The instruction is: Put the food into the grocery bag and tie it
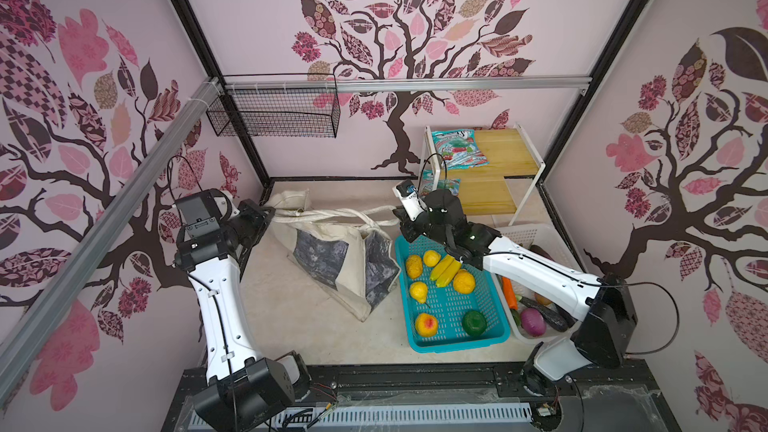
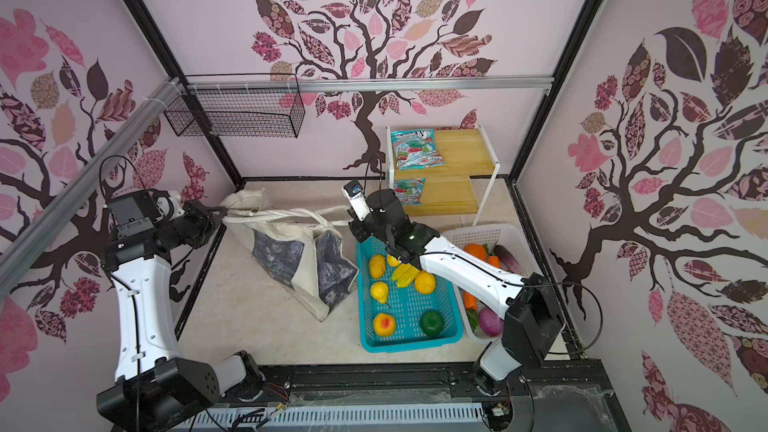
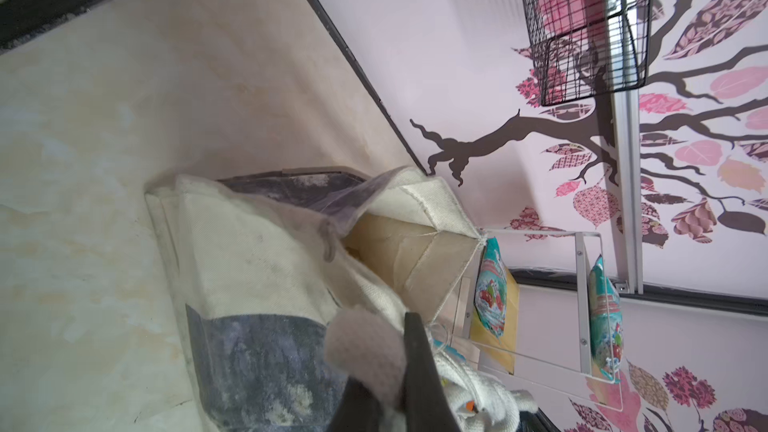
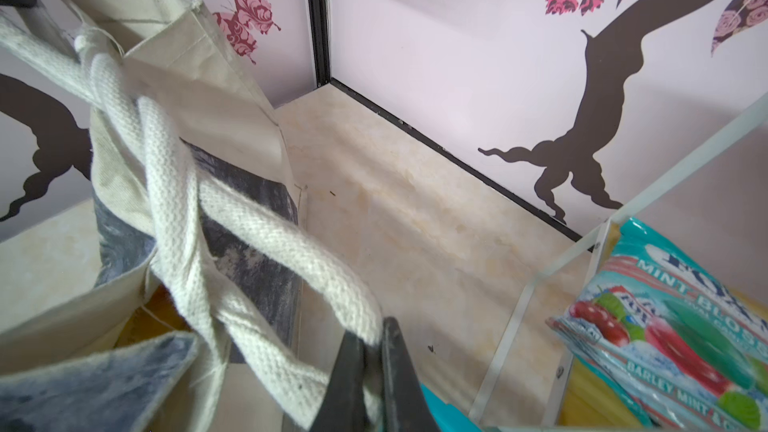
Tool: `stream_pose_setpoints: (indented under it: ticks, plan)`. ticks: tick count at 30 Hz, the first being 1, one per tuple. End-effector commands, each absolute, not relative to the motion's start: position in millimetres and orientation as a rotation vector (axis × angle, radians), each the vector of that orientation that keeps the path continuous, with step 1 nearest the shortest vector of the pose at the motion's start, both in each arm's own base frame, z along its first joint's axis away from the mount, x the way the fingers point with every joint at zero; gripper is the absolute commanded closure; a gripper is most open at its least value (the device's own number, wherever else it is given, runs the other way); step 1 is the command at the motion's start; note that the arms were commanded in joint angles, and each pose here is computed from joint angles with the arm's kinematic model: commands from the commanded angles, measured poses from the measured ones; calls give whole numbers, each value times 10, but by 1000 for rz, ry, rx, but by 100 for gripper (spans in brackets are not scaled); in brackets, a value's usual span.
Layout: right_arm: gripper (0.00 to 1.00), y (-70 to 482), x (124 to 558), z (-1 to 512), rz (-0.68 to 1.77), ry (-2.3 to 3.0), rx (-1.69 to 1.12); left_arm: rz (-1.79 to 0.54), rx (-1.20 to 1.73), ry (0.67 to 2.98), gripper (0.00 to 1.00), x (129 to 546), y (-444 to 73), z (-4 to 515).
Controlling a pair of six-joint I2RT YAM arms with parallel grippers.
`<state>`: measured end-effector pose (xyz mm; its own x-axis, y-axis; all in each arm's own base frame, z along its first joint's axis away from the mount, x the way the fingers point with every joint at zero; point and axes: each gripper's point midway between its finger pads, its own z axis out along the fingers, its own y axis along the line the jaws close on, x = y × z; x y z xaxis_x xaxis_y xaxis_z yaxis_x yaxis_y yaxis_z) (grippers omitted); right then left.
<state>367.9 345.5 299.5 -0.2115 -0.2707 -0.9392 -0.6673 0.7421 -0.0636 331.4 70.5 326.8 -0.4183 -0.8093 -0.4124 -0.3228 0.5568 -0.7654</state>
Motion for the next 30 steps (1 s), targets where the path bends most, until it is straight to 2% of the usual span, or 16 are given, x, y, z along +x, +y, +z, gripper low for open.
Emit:
stream_pose_setpoints:
  ticks: [1, 7, 12, 17, 19, 22, 25, 30]
  plan:
    - [100, 2775, 4254, 2789, 135, 1948, -536, -467, -902, 1717, 100, 3353, 1408, 3904]
    - [100, 2850, 4439, 2560, 77, 1979, -556, -490, -915, 1730, 100, 3203, 1279, 3573]
    - [100, 2889, 4468, 2241, 88, 2059, -571, -671, -891, 1792, 100, 3227, 1016, 3165]
    - [99, 3036, 4453, 2426, 199, 2024, -568, -678, -891, 1823, 100, 3172, 885, 2941]
    - [92, 3155, 4394, 2540, 281, 2007, -596, -688, -866, 1848, 100, 3174, 813, 2916]
    - [87, 3383, 4155, 2712, 393, 1906, -715, -672, -849, 1844, 99, 3154, 796, 2950]
    - [78, 3484, 3959, 2923, 479, 1833, -755, -683, -824, 1826, 85, 3137, 761, 3020]
    - [52, 3462, 3806, 3231, 528, 1785, -748, -700, -815, 1820, 65, 3106, 717, 3032]
